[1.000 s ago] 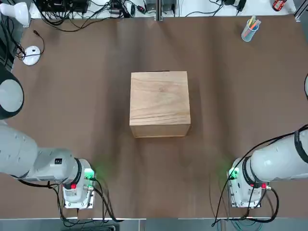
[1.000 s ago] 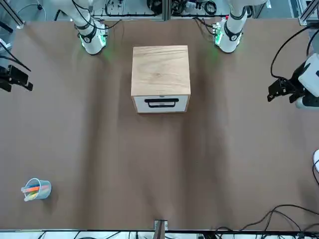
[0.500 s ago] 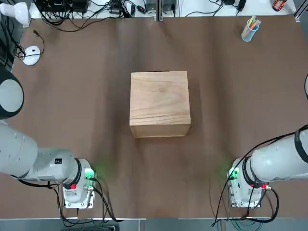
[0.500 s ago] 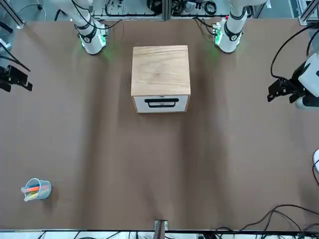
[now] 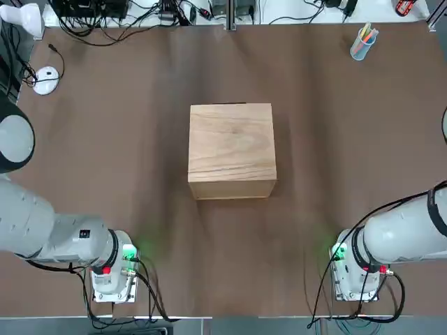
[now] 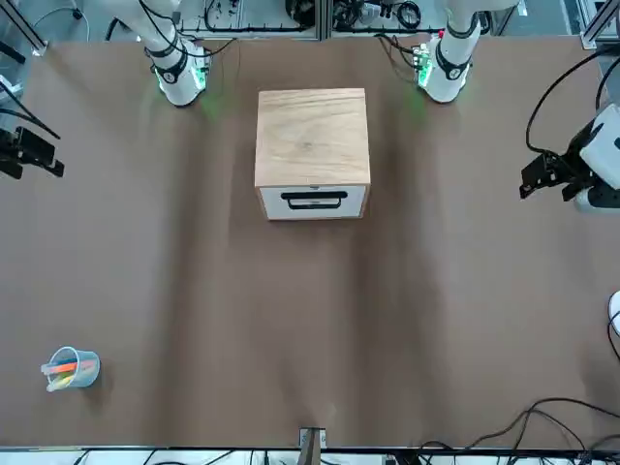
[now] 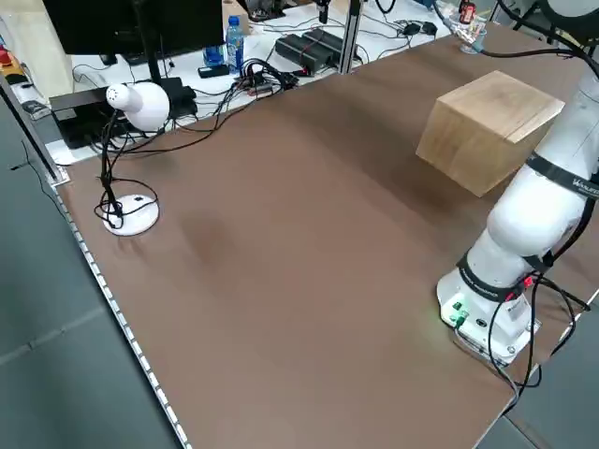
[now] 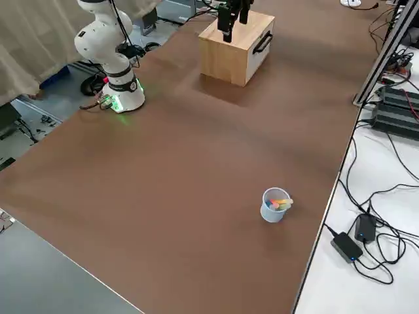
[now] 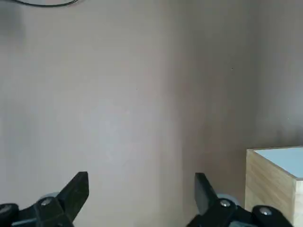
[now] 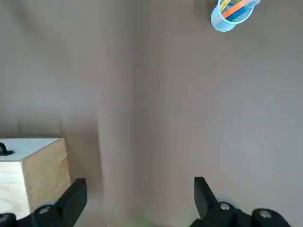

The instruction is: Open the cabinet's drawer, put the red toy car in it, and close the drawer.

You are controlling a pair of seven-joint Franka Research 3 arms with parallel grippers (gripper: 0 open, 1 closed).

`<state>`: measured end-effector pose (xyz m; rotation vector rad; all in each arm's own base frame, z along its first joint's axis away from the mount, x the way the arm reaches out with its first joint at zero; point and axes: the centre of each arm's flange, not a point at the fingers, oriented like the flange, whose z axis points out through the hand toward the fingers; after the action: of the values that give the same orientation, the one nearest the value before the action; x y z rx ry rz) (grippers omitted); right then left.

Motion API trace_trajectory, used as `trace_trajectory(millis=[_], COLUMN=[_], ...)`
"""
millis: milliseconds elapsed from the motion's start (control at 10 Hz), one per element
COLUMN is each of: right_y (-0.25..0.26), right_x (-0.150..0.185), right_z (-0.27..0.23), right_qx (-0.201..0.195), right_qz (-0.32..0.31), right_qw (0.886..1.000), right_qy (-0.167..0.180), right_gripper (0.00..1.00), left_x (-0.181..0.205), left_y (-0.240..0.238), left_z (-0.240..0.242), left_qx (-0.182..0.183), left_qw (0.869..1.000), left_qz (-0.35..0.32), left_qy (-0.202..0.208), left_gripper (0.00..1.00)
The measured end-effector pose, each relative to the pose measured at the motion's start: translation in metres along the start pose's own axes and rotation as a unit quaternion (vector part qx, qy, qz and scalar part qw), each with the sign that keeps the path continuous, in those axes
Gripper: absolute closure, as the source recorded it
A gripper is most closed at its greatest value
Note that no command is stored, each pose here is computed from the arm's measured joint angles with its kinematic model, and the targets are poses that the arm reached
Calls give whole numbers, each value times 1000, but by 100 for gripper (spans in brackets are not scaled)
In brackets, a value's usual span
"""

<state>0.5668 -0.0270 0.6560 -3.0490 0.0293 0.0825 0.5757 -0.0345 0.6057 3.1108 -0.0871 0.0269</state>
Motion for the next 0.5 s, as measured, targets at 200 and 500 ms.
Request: trace_trajectory(millis=[200,500], right_y=[0,0], right_x=[0,0], right_z=[1,1], right_qx=[0,-16], right_qz=[0,-1], right_qw=[1000,1000], right_qy=[-1,-2], right_gripper=[0,0], left_x=[0,1], left_y=[-4,-10], left_z=[-1,-2], left_qx=[0,0], left_qw=[1000,1000], left_qz=[-4,-9], left_qy=[3,7], left_gripper=[1,1])
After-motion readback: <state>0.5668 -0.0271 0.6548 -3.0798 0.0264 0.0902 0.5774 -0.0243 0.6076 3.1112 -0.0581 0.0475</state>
